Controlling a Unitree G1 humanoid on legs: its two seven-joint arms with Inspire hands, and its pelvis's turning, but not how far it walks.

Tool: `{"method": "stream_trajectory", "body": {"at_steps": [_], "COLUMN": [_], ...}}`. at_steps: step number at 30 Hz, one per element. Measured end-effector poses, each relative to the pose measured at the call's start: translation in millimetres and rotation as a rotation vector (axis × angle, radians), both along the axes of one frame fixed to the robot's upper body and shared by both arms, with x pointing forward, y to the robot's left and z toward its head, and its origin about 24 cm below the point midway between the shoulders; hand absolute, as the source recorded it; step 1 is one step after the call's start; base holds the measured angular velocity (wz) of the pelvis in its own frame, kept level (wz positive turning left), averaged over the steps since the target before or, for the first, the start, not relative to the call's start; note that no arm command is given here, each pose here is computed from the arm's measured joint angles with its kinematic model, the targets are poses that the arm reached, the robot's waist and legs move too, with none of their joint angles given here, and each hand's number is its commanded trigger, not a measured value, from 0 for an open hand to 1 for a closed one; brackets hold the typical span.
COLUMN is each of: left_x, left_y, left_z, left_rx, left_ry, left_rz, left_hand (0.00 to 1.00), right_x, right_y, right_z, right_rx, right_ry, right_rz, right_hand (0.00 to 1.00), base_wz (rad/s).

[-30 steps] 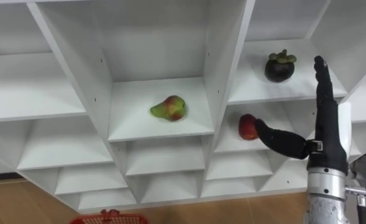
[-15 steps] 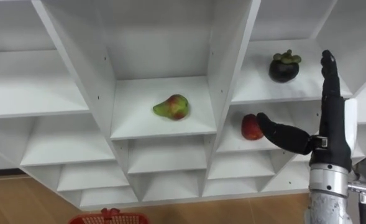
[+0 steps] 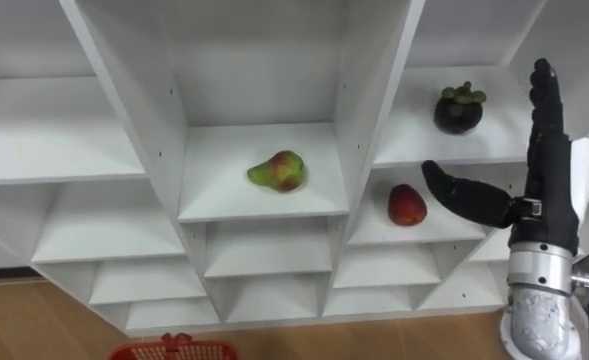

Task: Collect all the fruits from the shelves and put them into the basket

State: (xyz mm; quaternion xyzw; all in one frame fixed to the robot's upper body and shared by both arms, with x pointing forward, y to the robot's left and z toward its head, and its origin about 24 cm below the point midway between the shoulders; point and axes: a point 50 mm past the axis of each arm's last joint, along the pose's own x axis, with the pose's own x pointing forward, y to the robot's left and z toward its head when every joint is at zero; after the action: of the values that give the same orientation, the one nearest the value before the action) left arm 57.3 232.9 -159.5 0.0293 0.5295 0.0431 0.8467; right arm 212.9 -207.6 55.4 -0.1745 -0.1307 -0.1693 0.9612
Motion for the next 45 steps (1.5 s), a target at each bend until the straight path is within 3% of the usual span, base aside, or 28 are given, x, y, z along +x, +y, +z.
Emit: {"method": "stream_trajectory", "body": {"at_steps": [5, 15, 26, 45], "left_x": [1, -2, -2, -2], "left_y": [1.7, 4.9, 5.0, 6.3], "left_z": [1, 1, 0, 0], "left_rx": [0.004, 0.014, 0.016, 0.015], "left_ry": [-0.003, -0.001, 0.018, 0.031], "left_rz": [0.003, 0.031, 0.033, 0.051], "left_hand": [1.0, 1.0, 1.0, 1.0], "right_x": [9, 21, 25, 45], "right_y": [-5, -14, -17, -29], "right_z": [7, 25, 8, 3], "right_rx": [0.094, 0.09, 0.06, 0.037], "right_ry": [-0.005, -0.072, 0.06, 0.135], "right_rz": [0.023, 0.009, 0.054, 0.04], "right_hand": [0.0, 0.0, 0.0, 0.0], "base_wz": [0.11, 0.02, 0.01, 0.01]}}
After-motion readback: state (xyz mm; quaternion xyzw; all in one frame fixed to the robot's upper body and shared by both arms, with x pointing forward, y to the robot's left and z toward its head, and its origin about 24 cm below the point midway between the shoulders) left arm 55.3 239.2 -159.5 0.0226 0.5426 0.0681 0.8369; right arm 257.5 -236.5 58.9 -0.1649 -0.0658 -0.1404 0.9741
